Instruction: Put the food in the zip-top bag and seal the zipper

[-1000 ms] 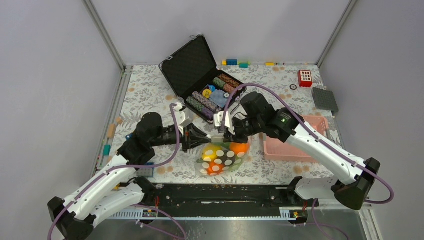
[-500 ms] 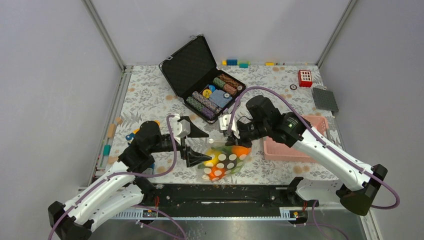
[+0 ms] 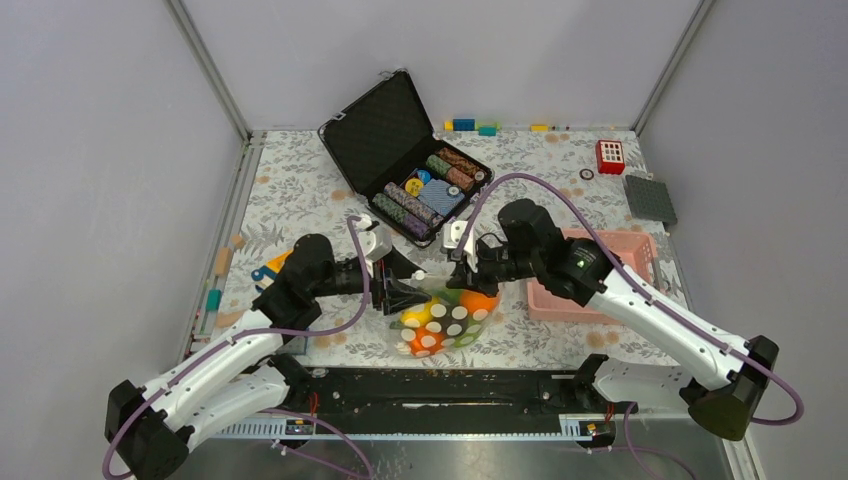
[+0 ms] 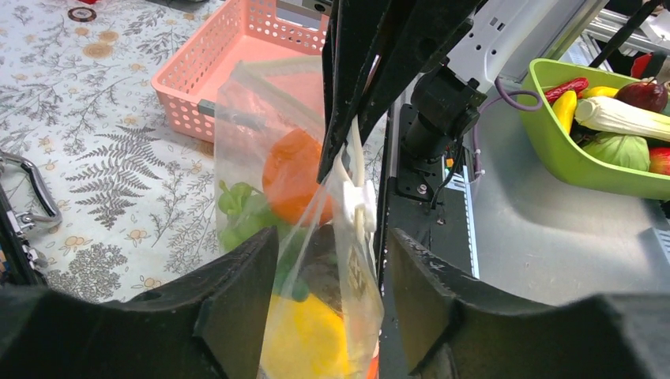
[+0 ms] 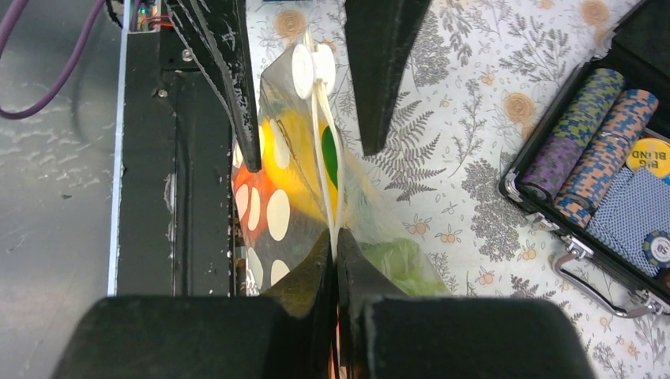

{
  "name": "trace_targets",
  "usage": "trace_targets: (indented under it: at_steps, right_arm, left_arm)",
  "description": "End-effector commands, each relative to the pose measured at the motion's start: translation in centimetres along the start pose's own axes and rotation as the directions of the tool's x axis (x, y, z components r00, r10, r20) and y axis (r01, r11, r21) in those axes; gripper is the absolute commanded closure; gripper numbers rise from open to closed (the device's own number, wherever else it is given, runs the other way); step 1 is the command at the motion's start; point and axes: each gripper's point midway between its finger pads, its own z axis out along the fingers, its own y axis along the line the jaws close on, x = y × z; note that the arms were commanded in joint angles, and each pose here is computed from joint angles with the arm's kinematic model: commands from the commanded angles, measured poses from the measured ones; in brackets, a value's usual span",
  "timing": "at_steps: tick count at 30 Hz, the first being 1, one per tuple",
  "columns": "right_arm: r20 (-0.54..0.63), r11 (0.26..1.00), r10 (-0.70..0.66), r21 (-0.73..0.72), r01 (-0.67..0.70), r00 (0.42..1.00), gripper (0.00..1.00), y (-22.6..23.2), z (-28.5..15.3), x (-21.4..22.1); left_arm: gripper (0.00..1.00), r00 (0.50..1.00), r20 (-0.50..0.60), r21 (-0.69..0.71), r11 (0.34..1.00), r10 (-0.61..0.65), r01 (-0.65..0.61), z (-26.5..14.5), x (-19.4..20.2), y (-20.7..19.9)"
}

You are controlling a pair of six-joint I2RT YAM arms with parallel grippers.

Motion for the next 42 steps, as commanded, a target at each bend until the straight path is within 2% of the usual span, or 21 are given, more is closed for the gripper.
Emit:
trace_targets:
  at_steps: [1,7,17,27,30,32,34,35,38,42]
  right_arm:
    - [0.118,0.995,-0.013,0.101,0.001,0.993,1.00,-1.1,-1.0,-2.6]
    - [0.122,0.997,0.005,0.080,-0.015,0.992,1.00,-0.5,-0.9,-2.1]
    - [0.183,0.992,0.020,0.116,-0.041,0.983,1.00,-0.8,-1.4,-3.3]
    - [0.188,0.993,0.041,0.099,-0.060,0.981,1.00,-0.4,-1.4,-3.2]
    - [0.192,0.992,0.049,0.101,-0.069,0.980,1.00,-0.5,-1.3,-3.1]
    - [0.205,0.992,0.051,0.102,-0.073,0.977,1.00,-0.4,-1.4,-3.3]
    - [0.210,0.992,0.052,0.100,-0.074,0.976,1.00,-0.4,-1.5,-3.4]
    - [0.211,0.992,0.054,0.100,-0.077,0.976,1.00,-0.3,-1.5,-3.4]
    - [0.204,0.991,0.059,0.109,-0.082,0.977,1.00,-0.4,-1.5,-3.1]
    - [0.179,0.991,0.046,0.117,-0.068,0.983,0.80,-0.3,-1.8,-2.6]
  left_arm:
    - [0.49,0.993,0.087,0.014,0.996,0.081,-0.082,0.0,-3.1,-0.5]
    - [0.54,0.986,0.154,-0.013,0.998,0.059,-0.058,0.0,-4.5,-0.3]
    - [0.59,0.994,0.101,0.041,0.998,0.051,-0.055,0.5,-3.1,-0.6]
    - [0.64,0.987,0.151,0.052,0.996,0.061,-0.069,0.3,-3.9,-1.1]
    - [0.69,0.986,0.158,0.066,0.995,0.059,-0.070,0.3,-3.9,-1.3]
    - [0.80,0.987,0.151,0.067,0.995,0.059,-0.069,0.4,-3.7,-1.2]
    - [0.96,0.989,0.139,0.070,0.995,0.058,-0.068,0.6,-3.5,-1.1]
    - [1.00,0.989,0.137,0.068,0.996,0.054,-0.064,0.6,-3.4,-1.0]
    - [1.00,0.990,0.130,0.084,0.994,0.058,-0.069,0.7,-3.3,-1.2]
    - [1.00,0.988,0.136,0.100,0.991,0.073,-0.087,0.4,-3.4,-1.7]
